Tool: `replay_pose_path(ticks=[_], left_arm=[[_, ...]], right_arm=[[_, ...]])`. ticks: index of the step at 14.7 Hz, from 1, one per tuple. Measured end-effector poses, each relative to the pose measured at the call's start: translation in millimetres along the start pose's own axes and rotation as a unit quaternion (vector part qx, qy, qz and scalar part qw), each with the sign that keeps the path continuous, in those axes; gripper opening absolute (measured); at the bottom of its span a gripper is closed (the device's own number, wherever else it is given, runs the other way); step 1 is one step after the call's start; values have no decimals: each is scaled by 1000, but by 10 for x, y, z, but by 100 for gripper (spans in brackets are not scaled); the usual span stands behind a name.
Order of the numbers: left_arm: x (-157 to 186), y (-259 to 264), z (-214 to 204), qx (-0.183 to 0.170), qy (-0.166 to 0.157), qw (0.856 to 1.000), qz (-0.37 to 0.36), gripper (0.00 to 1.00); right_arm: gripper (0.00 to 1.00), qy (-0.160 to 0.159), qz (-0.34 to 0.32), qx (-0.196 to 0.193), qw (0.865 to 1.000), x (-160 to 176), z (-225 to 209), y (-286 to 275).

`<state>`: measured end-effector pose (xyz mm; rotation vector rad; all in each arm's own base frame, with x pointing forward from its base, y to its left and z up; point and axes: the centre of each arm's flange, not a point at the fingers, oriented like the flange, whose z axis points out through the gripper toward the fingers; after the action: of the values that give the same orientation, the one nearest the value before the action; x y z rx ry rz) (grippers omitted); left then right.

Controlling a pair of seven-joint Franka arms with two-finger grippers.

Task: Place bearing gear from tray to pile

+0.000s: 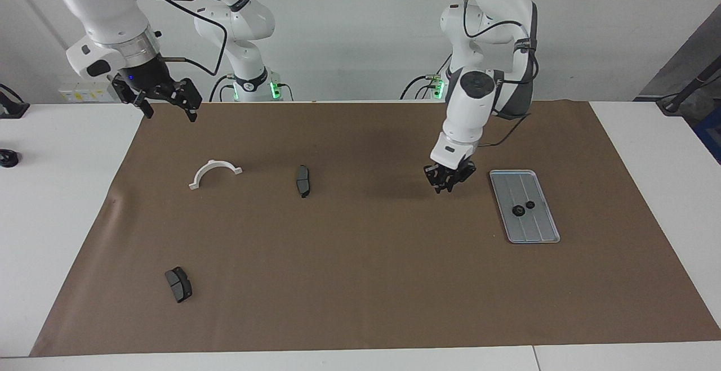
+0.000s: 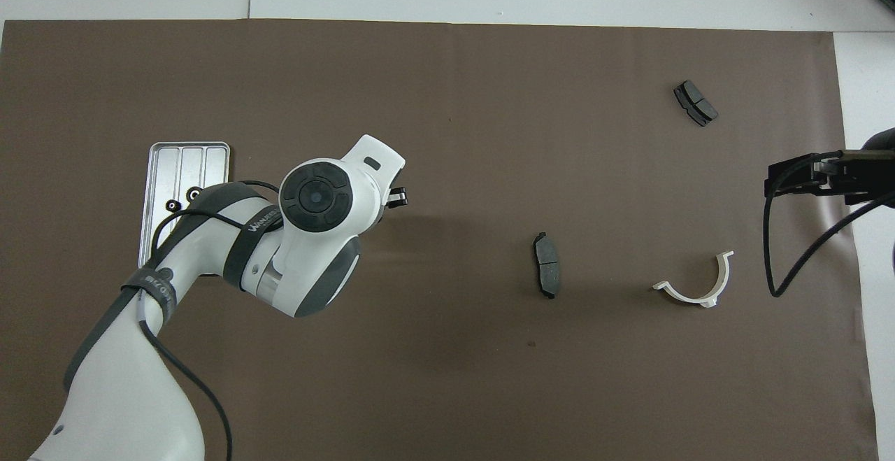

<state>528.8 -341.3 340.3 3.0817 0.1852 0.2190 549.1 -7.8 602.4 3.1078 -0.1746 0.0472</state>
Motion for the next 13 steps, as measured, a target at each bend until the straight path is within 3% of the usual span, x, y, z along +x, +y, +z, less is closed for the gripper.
replay_pose_path(ticks=[3, 7, 10, 13], left_arm=[[-202, 465, 135, -8, -3, 1000, 6, 30], [-375, 714, 265, -23, 5, 999, 22, 30], [-436, 801, 258, -32, 12, 999, 31, 56], [-415, 790, 253, -33, 14, 999, 29, 89]], right_arm=[[100, 15, -4, 1, 1000, 172, 299, -69], [100, 23, -33, 3, 999, 566, 1067, -466], [100, 18, -45, 3, 999, 696, 1473, -646], [100, 19, -60, 4, 998, 656, 1622, -833]])
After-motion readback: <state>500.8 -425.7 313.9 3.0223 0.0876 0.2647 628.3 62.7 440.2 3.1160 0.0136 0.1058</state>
